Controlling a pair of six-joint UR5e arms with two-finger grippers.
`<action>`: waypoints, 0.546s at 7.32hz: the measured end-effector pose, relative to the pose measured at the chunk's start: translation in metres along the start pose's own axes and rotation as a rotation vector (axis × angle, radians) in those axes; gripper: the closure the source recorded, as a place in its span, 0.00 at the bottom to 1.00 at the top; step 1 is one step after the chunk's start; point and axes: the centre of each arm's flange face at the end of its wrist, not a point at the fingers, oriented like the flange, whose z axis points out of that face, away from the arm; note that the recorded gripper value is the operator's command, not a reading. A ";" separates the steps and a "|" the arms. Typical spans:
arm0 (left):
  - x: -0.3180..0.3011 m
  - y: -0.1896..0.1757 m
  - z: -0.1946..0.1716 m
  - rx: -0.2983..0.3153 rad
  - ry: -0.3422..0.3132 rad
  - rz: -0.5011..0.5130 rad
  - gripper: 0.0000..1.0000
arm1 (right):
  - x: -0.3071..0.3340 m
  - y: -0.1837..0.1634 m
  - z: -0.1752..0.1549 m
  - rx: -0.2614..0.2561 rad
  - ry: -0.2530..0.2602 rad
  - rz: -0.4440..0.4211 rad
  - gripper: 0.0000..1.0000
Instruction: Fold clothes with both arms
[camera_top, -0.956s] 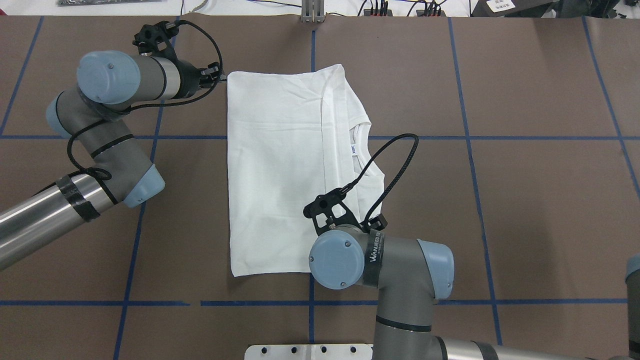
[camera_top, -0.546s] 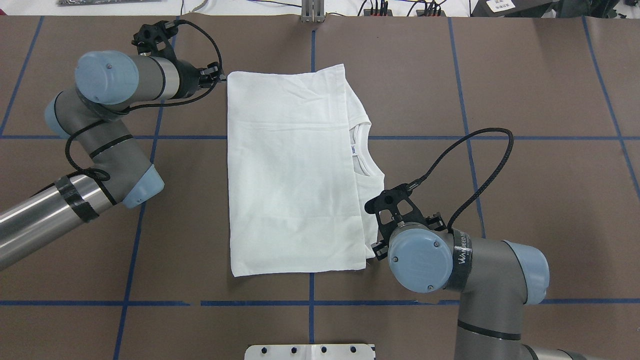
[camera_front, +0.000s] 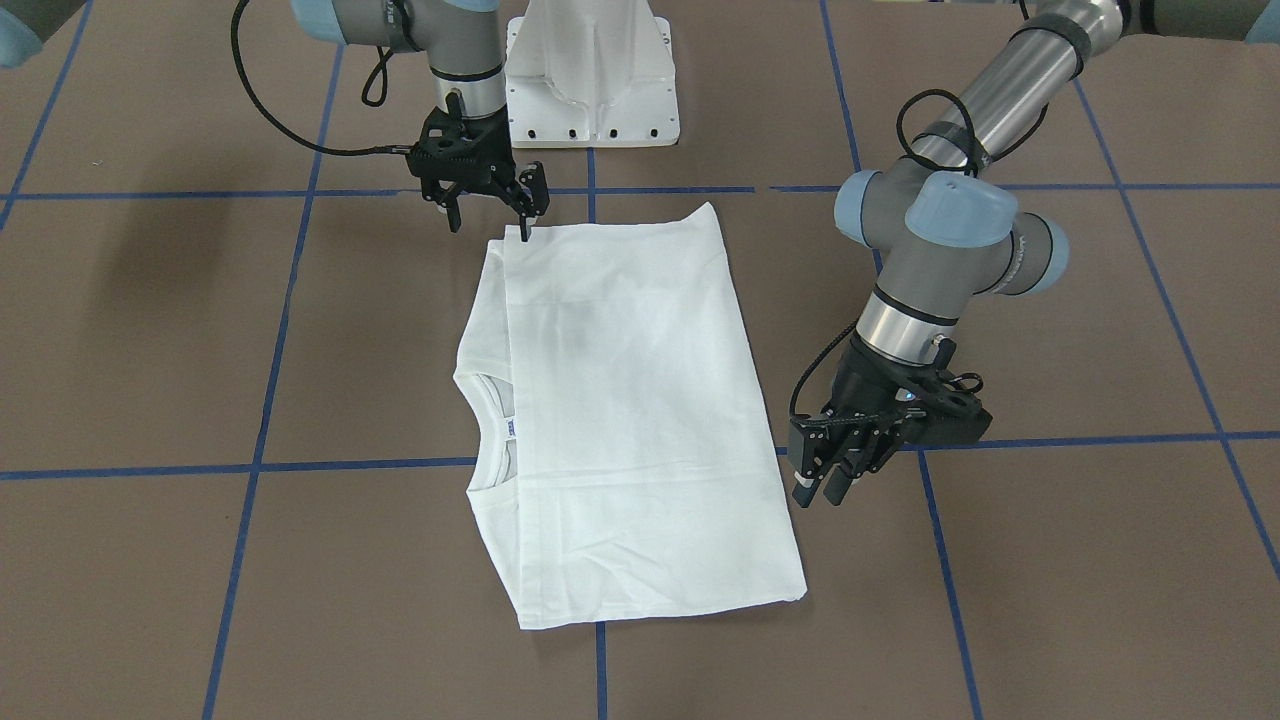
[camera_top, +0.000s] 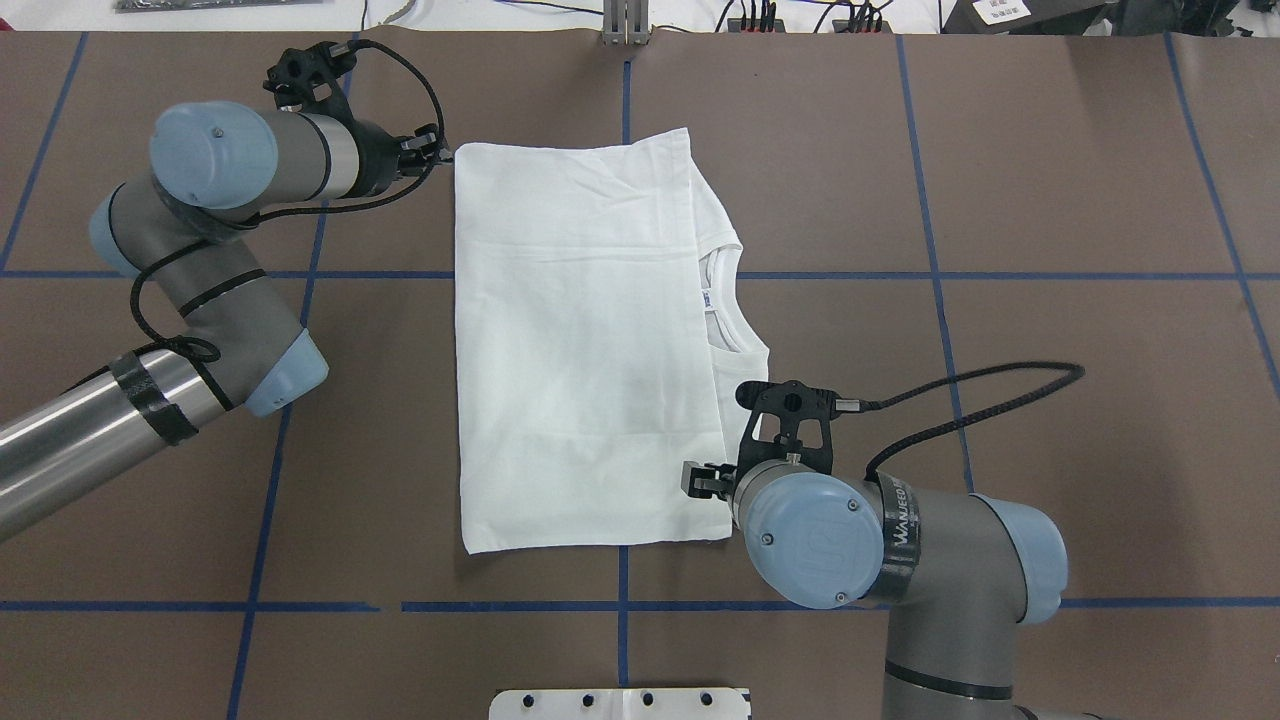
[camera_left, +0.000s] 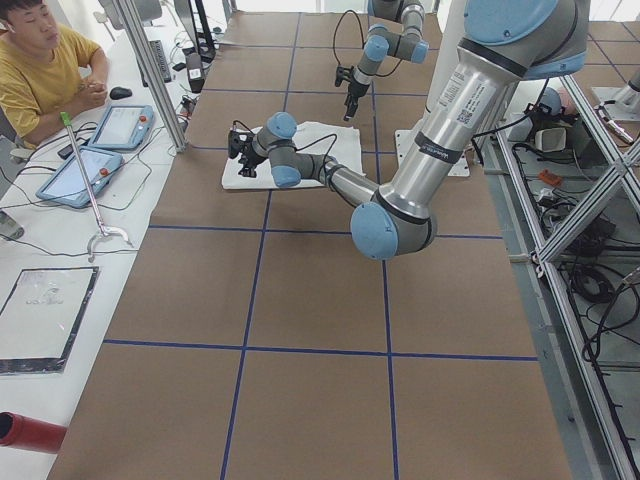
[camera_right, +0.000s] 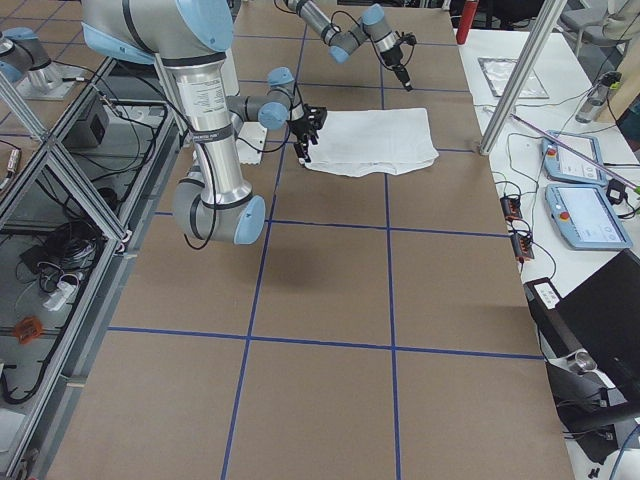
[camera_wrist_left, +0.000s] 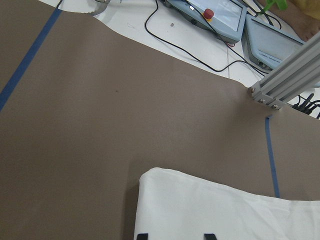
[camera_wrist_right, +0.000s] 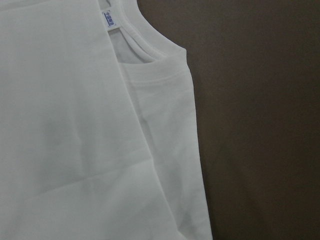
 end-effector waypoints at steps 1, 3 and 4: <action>0.000 0.000 0.000 0.001 0.000 0.000 0.53 | 0.000 0.010 0.010 -0.014 -0.029 0.167 0.06; -0.001 0.000 0.000 0.002 -0.002 -0.002 0.53 | 0.003 0.021 0.020 -0.009 -0.041 0.332 0.07; -0.002 0.000 -0.002 0.003 -0.001 -0.003 0.53 | 0.004 0.021 0.023 -0.002 -0.039 0.360 0.08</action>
